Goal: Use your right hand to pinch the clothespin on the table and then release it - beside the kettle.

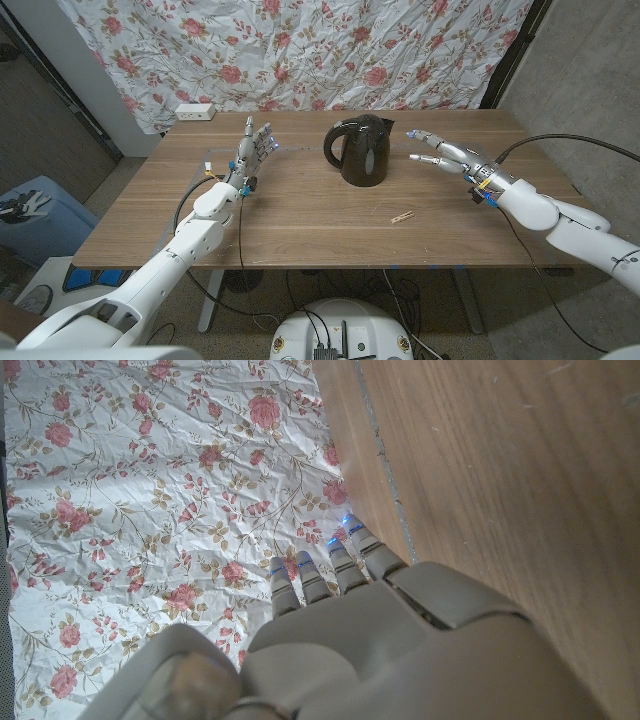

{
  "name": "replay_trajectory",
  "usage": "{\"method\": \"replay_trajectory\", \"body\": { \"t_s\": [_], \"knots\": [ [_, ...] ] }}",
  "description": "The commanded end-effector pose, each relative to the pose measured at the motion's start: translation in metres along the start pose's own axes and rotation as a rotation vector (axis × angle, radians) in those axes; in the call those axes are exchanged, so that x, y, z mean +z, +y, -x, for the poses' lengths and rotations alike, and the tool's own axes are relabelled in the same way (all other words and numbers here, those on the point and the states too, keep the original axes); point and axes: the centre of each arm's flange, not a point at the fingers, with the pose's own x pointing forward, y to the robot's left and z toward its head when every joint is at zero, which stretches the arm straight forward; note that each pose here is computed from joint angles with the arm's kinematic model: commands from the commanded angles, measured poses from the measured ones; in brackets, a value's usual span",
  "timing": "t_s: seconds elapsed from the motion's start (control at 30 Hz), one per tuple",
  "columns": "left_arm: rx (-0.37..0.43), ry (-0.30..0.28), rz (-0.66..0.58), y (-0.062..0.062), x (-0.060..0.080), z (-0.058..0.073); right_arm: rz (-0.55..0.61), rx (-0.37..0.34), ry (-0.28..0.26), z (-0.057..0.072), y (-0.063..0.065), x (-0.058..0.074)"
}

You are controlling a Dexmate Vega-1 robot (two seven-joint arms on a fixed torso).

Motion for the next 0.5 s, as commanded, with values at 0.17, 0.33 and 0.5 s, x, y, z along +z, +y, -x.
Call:
{"method": "replay_trajectory", "body": {
  "t_s": [0.17, 0.33, 0.5],
  "knots": [
    [0.0, 0.0, 0.0, 0.0, 0.0, 0.0, 0.186, 0.134, -0.009, 0.001, -0.011, 0.026],
    [0.0, 0.0, 0.0, 0.0, 0.0, 0.0, 0.223, 0.168, -0.008, 0.002, -0.014, 0.033],
    [0.0, 0.0, 0.0, 0.0, 0.0, 0.0, 0.253, 0.202, 0.002, 0.002, -0.017, 0.04]
  ]
}}
